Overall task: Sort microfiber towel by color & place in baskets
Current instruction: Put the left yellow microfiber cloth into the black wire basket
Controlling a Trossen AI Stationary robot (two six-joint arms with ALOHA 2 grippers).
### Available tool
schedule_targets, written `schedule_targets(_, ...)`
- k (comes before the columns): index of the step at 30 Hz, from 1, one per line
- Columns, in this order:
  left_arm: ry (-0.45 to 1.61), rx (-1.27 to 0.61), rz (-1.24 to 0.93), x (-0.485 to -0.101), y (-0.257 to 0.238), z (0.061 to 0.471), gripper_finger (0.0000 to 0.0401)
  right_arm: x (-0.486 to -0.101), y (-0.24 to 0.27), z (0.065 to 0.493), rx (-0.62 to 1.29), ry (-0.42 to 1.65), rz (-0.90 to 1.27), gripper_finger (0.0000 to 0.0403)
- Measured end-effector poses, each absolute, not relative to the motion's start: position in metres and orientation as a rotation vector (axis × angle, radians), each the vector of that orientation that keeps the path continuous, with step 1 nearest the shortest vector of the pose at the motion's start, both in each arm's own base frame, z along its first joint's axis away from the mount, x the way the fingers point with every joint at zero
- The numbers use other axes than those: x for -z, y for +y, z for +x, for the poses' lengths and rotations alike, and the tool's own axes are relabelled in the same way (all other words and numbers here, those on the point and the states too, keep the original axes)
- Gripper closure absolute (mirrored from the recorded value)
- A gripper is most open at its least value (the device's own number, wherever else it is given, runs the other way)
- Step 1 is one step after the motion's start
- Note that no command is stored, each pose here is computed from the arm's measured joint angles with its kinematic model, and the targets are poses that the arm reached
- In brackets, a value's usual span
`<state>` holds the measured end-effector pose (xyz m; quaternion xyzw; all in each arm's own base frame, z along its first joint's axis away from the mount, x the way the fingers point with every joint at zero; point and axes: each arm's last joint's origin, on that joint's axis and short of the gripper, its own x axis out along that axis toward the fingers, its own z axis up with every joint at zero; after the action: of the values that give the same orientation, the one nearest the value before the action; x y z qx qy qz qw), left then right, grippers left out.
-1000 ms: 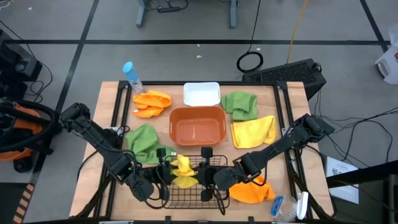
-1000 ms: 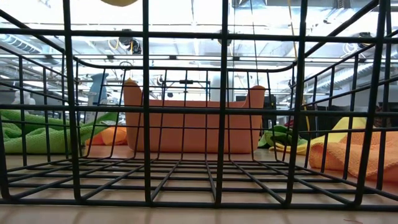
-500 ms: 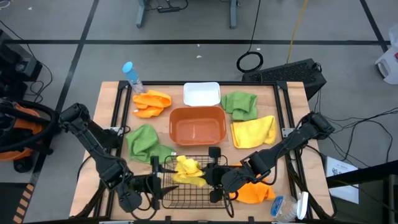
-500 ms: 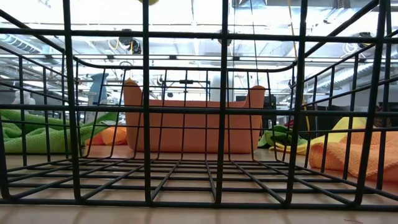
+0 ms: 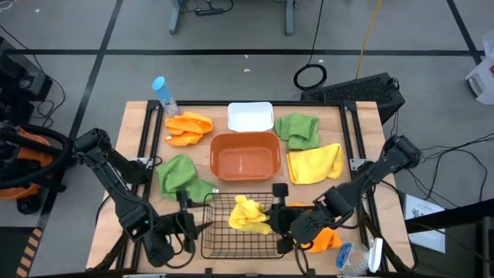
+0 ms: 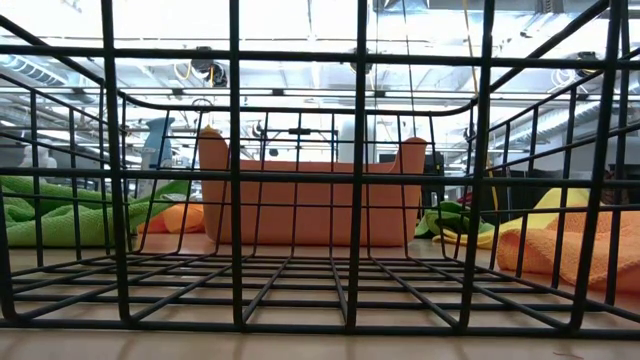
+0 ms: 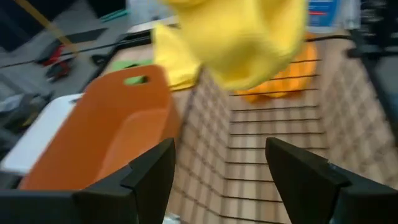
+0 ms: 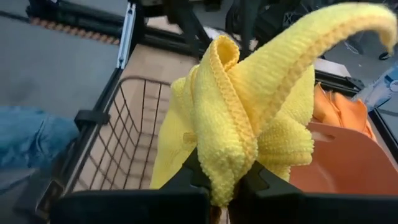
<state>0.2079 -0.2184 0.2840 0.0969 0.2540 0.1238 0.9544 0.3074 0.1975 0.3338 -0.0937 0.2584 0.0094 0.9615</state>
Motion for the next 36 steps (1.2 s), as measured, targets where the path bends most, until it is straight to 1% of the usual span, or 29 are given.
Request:
schedule_targets(3,0.512,-0.336,0.188,-0.281,-0.21,0.207,0.0145,-0.343,0.189,0.293,-0.014,0.564,-0.198,0.0393)
schedule_targets(8,0.535,-0.424,0.164,-0.277,-0.198,0.205,0.0145,-0.368,0.171,0.267,0.018,0.561,-0.087,0.0393)
schedule_targets(10,0.538,-0.442,0.156,-0.277,-0.195,0.207,0.0145,-0.371,0.168,0.264,0.014,0.565,-0.063,0.0393)
schedule_targets(14,0.541,-0.457,0.156,-0.277,-0.192,0.21,0.0145,-0.367,0.174,0.263,-0.057,0.601,-0.031,0.0385)
schedule_targets(19,0.545,-0.455,0.159,-0.277,-0.192,0.21,0.0145,-0.345,0.19,0.275,-0.075,0.669,-0.042,0.0378)
schedule_targets(25,0.553,-0.447,0.153,-0.277,-0.192,0.209,0.0145,-0.311,0.206,0.297,-0.069,0.735,-0.074,0.0382)
schedule_targets(28,0.565,-0.438,0.146,-0.276,-0.193,0.209,0.0145,-0.292,0.212,0.312,-0.101,0.775,-0.058,0.0382)
schedule_targets(33,0.565,-0.433,0.137,-0.276,-0.193,0.21,0.0145,-0.259,0.215,0.335,-0.151,0.846,-0.037,0.0382)
schedule_targets(36,0.573,-0.427,0.134,-0.276,-0.193,0.21,0.0145,-0.245,0.21,0.345,-0.138,0.887,-0.033,0.0382)
